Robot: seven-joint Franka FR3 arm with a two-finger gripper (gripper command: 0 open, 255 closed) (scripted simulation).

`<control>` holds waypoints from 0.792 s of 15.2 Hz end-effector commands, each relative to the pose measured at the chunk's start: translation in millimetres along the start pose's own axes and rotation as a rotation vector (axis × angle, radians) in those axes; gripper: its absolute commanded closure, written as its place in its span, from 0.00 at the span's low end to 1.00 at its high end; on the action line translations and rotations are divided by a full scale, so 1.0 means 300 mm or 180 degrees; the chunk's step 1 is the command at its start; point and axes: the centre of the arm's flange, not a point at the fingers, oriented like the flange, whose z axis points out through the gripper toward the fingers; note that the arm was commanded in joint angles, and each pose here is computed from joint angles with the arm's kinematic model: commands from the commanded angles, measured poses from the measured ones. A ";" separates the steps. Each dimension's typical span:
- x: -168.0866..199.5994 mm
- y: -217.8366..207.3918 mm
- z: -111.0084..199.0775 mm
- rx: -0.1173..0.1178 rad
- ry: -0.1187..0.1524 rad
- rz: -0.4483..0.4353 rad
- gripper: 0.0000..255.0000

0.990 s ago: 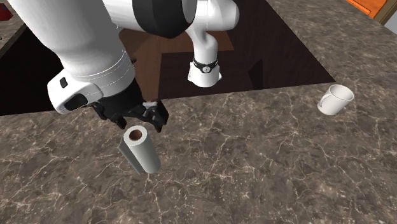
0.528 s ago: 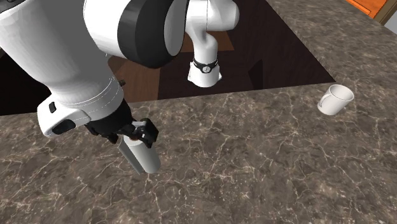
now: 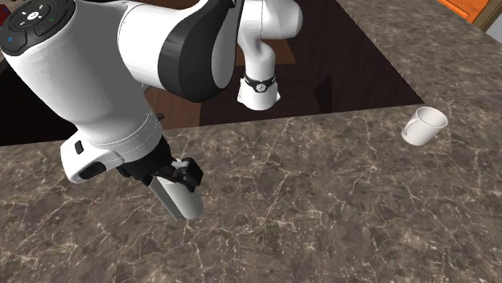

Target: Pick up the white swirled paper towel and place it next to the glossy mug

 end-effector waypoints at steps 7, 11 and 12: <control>0.000 0.000 0.000 0.0000 0.0000 0.0000 1.00; 0.000 0.000 0.000 0.0000 0.0000 0.0000 1.00; 0.000 0.001 0.000 0.0000 0.0000 0.0000 1.00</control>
